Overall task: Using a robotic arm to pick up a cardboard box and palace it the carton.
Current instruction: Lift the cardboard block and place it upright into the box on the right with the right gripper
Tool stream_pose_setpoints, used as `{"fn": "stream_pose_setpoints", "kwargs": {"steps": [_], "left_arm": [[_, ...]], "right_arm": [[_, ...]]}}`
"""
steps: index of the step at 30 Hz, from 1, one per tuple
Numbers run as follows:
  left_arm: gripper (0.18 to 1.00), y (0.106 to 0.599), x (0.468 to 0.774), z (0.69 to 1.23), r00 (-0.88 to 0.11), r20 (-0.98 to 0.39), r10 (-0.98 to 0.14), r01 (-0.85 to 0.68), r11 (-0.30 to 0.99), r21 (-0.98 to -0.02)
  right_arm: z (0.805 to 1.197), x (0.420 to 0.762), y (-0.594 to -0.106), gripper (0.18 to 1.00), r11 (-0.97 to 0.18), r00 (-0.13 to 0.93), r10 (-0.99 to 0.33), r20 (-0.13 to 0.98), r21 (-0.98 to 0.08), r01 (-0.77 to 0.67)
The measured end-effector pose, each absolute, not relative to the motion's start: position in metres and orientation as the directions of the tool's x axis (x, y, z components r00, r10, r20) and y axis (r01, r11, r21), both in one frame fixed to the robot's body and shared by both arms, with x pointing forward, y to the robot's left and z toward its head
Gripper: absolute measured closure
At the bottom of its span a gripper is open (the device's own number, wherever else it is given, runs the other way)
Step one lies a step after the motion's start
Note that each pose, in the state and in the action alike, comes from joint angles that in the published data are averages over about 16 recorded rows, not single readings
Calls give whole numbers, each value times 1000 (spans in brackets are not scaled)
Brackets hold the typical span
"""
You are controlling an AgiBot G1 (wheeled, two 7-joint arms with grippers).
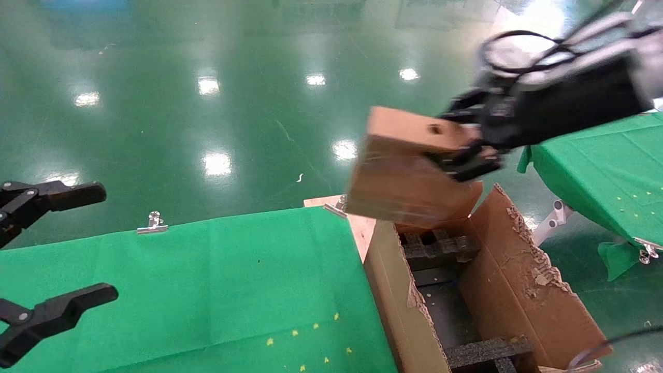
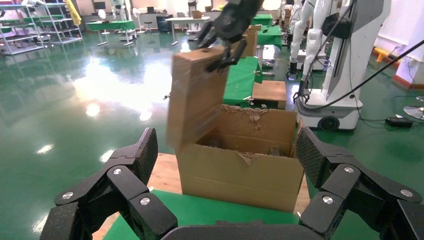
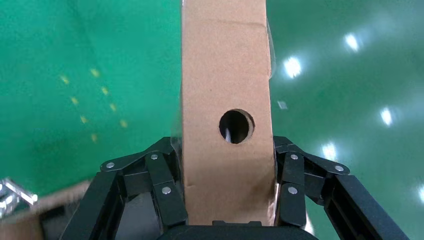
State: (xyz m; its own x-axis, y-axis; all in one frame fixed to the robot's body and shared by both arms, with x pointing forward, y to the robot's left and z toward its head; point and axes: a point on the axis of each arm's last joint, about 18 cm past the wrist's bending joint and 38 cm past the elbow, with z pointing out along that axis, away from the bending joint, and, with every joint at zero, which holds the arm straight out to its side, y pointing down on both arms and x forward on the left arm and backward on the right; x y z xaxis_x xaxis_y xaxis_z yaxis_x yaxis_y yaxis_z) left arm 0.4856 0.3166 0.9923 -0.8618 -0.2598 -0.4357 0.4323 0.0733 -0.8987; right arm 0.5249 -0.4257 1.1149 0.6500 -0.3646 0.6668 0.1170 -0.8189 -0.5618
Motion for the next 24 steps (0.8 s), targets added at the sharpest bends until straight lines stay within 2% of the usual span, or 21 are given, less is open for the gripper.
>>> {"fn": "stream_pose_setpoints", "kwargs": {"steps": [11,24], "left_arm": [[183,317,486,992,-862,-436,-260,432,73,-899],[183,317,486,992,-862,-435,-260,432,73,-899]], "right_arm": [[1070,469,-506,861,-769,569,-571,591,-629,-118],[1031,451,-528,875,-688,512,-685,518,-691,-222]]}}
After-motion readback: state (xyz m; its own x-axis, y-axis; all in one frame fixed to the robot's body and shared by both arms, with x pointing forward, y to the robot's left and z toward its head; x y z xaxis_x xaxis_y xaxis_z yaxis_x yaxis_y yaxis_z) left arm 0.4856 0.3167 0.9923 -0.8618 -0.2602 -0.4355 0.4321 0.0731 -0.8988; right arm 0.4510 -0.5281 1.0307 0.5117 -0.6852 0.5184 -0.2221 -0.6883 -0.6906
